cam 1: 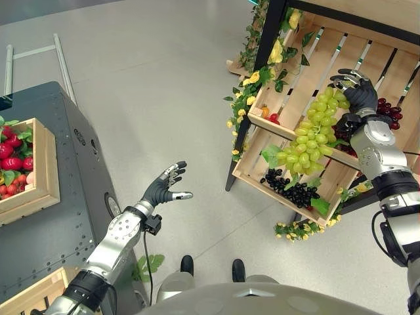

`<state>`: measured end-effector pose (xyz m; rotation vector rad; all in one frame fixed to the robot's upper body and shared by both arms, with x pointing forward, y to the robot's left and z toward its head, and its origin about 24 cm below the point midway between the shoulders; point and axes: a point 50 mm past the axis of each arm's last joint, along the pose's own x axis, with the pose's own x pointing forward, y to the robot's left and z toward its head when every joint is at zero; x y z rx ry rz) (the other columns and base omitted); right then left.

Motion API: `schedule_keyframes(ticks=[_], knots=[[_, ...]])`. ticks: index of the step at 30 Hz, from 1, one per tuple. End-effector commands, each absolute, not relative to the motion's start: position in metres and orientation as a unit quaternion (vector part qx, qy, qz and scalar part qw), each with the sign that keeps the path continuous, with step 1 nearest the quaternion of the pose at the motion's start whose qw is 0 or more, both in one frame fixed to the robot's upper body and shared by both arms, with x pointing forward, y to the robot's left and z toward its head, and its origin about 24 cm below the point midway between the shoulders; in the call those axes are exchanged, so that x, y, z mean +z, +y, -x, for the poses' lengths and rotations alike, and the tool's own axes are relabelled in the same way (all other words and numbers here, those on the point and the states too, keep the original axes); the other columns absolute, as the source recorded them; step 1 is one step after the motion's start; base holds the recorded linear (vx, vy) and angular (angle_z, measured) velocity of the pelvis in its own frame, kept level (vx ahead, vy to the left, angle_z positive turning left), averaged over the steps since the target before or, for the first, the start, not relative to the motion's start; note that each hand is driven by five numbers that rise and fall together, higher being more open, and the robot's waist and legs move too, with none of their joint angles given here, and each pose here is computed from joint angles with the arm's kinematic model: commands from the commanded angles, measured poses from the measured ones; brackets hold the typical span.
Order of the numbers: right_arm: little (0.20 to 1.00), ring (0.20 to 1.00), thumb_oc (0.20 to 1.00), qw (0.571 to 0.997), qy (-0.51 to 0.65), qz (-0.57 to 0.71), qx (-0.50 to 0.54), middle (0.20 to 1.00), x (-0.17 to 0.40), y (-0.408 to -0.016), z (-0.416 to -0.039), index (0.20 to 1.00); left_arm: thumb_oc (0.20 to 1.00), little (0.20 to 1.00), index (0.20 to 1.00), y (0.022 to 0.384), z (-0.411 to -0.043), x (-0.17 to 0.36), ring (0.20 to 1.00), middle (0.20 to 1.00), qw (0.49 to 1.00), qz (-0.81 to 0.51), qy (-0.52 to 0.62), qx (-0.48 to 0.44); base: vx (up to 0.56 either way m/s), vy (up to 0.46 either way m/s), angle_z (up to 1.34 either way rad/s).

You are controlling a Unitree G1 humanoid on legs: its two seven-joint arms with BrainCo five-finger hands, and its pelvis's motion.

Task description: Pick up the fruits from the basket on one side to the basket on the other side

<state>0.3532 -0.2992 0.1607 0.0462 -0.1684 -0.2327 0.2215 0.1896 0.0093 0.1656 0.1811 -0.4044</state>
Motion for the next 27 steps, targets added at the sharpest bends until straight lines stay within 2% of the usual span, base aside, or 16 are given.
schedule_keyframes(ticks=[1, 8, 17, 27], knots=[[0.200, 0.200, 0.200, 0.977, -0.154, -0.053, -0.139, 0.200, 0.192, -0.305, -0.357, 0.200, 1.000, 1.000, 1.000, 0.185, -0.232, 0.032, 1.000, 1.000, 0.974, -0.089, 0.025, -0.208, 0.00, 0.000, 0.00], [0.200, 0.200, 0.200, 0.956, -0.156, -0.074, -0.236, 0.200, 0.218, -0.344, -0.358, 0.200, 1.000, 1.000, 1.000, 0.187, -0.232, 0.035, 1.000, 1.000, 0.972, -0.090, 0.026, -0.215, -0.01, -0.002, 0.01], [0.200, 0.200, 0.200, 0.939, -0.163, -0.041, -0.301, 0.200, 0.265, -0.378, -0.349, 0.200, 1.000, 1.000, 1.000, 0.187, -0.232, 0.038, 1.000, 1.000, 0.969, -0.089, 0.025, -0.230, -0.03, -0.007, 0.09], [0.200, 0.200, 0.200, 0.927, -0.155, 0.025, -0.341, 0.200, 0.291, -0.395, -0.339, 0.200, 1.000, 1.000, 1.000, 0.181, -0.233, 0.041, 1.000, 1.000, 0.966, -0.084, 0.019, -0.243, -0.02, -0.010, 0.14]])
